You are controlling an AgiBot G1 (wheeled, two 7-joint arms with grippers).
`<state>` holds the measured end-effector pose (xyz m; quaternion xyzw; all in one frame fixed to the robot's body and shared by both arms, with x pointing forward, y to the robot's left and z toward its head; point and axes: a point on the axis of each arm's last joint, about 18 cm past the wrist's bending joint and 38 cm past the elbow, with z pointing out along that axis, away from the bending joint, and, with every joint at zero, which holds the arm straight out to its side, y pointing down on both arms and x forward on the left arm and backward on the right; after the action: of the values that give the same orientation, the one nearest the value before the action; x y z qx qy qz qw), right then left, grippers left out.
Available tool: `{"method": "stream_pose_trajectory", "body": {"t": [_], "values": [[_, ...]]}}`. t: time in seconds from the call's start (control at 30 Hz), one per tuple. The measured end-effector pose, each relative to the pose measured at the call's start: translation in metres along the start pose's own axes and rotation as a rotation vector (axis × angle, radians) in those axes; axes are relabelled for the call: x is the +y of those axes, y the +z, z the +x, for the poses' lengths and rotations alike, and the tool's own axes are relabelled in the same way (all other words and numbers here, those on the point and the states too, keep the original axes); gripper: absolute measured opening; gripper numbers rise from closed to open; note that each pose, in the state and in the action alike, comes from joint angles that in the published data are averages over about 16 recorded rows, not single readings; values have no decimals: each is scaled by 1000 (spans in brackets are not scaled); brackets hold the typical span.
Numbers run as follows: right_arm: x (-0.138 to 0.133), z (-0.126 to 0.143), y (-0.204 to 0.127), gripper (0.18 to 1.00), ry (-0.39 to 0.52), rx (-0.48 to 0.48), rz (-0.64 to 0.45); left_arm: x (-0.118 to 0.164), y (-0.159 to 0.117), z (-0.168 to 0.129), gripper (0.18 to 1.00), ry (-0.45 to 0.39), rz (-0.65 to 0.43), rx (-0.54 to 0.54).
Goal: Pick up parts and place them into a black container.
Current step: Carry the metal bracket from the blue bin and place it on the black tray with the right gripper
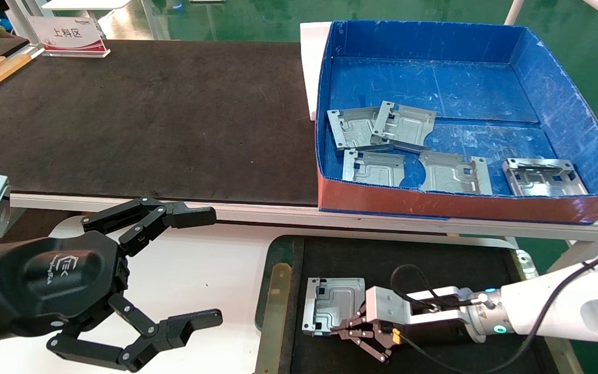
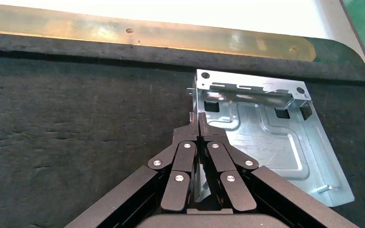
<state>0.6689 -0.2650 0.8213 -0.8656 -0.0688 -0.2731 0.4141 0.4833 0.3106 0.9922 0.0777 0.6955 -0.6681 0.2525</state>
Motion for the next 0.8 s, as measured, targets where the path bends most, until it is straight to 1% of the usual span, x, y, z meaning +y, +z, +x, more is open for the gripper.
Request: {"method": "stream_pose_trajectory", "body": {"t": [0.8], "values": [[-6,15,11,191,-69,28,-43,0,0,0,1001,0,0,0]]}}
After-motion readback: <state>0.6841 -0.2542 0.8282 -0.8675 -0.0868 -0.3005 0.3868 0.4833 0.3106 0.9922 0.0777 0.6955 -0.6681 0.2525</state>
